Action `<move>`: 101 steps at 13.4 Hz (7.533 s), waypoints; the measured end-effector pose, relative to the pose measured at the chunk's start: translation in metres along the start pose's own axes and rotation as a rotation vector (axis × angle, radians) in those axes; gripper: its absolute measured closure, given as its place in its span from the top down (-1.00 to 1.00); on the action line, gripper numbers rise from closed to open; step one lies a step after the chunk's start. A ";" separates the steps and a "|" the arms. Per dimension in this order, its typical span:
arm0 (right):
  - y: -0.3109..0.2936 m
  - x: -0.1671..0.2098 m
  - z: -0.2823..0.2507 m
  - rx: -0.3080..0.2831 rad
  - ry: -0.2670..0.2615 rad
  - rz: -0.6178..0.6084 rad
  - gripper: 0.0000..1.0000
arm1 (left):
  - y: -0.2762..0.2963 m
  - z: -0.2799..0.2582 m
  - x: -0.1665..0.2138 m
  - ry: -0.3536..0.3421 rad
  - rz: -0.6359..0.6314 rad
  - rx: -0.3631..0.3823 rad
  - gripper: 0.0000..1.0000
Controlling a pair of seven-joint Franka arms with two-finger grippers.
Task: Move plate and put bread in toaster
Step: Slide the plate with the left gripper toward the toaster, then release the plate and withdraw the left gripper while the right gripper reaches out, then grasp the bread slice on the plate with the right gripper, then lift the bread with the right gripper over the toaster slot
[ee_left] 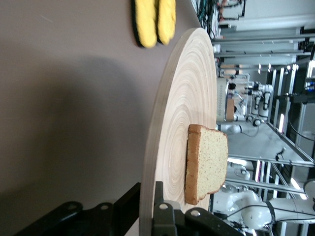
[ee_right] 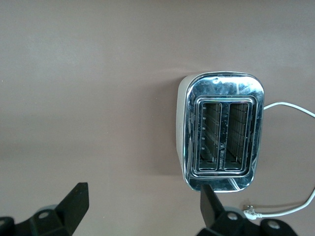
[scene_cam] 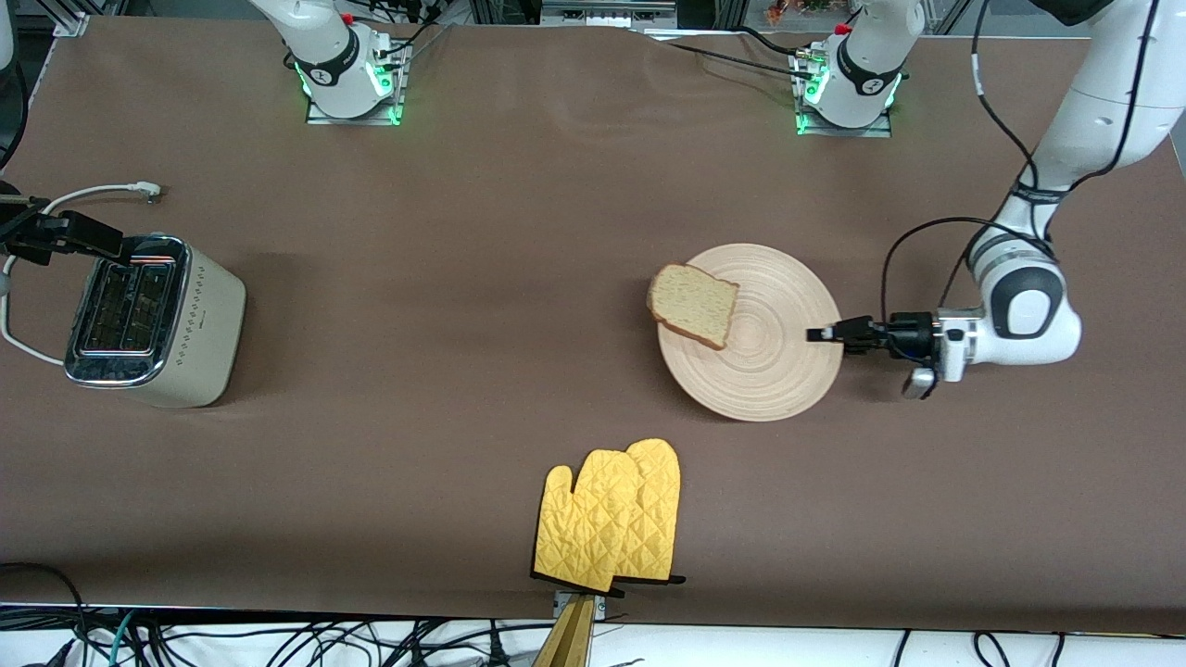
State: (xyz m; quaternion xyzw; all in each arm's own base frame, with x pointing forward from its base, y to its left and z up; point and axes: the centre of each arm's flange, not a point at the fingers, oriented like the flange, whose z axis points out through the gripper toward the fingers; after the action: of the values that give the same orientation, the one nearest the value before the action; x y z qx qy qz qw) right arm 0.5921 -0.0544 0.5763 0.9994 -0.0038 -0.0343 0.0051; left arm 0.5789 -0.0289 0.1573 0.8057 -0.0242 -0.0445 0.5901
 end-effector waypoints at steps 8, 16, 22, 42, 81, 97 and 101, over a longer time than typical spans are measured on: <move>0.003 0.000 0.000 0.006 0.000 0.006 1.00 | 0.045 0.216 -0.005 0.107 -0.078 0.081 -0.73; 0.003 0.000 0.000 0.006 0.001 0.006 1.00 | 0.047 0.334 -0.042 0.171 -0.181 0.120 -0.73; 0.003 0.000 0.000 0.007 0.000 0.006 1.00 | 0.046 0.329 -0.030 0.199 -0.179 0.117 -0.21; -0.058 0.036 0.152 0.398 -0.210 0.115 1.00 | 0.259 -0.067 0.014 0.009 0.084 0.941 1.00; -0.208 -0.007 0.409 0.875 -0.253 0.090 -0.84 | 0.368 -0.167 -0.023 -0.057 -0.133 1.243 1.00; -0.006 0.069 0.122 0.252 -0.226 -0.088 -0.89 | 0.363 -0.170 -0.023 -0.052 -0.147 1.212 1.00; 0.050 0.060 0.111 0.082 -0.252 -0.034 -0.89 | 0.362 -0.171 -0.023 -0.051 -0.150 1.210 1.00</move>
State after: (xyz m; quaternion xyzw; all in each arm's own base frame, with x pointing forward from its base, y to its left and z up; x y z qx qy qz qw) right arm 0.6441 -0.1055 0.4623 0.9864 0.0114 -0.1596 -0.0370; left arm 0.5778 0.0263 0.5551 0.9963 -0.0024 -0.0835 0.0221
